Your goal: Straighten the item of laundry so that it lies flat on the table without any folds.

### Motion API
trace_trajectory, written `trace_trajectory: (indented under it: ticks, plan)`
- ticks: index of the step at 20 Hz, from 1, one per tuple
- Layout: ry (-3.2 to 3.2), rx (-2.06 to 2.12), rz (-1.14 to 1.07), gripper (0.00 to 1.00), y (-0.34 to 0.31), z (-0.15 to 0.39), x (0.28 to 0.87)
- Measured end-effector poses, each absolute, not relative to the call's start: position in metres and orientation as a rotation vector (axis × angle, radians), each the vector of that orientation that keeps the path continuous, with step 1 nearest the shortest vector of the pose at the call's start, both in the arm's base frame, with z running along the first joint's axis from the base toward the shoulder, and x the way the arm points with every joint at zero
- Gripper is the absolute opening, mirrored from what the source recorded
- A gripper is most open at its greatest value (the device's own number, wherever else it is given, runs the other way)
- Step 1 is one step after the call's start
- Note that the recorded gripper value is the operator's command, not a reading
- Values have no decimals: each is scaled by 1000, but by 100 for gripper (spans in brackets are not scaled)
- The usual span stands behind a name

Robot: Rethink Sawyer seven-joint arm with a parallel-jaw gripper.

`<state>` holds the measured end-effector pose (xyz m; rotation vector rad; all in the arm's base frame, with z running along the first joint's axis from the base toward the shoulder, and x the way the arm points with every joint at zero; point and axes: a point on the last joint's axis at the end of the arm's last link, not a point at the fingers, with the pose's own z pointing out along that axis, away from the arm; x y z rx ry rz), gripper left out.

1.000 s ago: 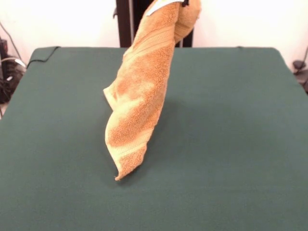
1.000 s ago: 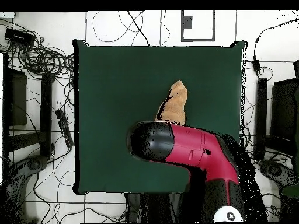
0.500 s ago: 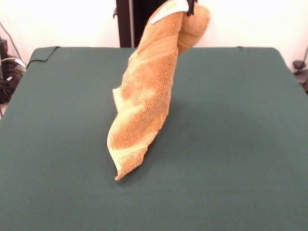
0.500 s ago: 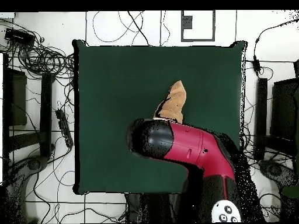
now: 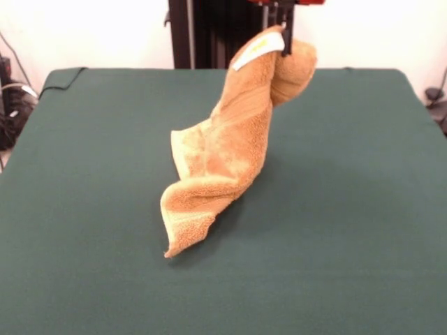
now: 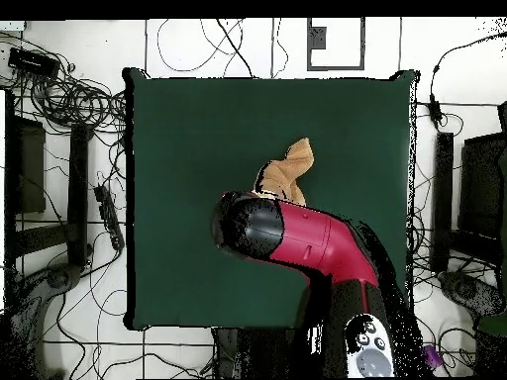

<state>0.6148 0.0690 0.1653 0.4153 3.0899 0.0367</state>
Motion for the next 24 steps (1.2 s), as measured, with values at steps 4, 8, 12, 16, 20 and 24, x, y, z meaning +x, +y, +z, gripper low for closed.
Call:
trace_trajectory:
  ticks: [4,8,12,16,20,24]
  plan:
    - [3102,408,44,0,80,153,612]
    - [3116,399,50,0,88,149,608]
    - [3124,404,61,0,95,148,604]
    - [3132,405,76,0,108,148,600]
    - [3138,389,90,0,133,149,596]
    - [3146,370,109,0,154,149,591]
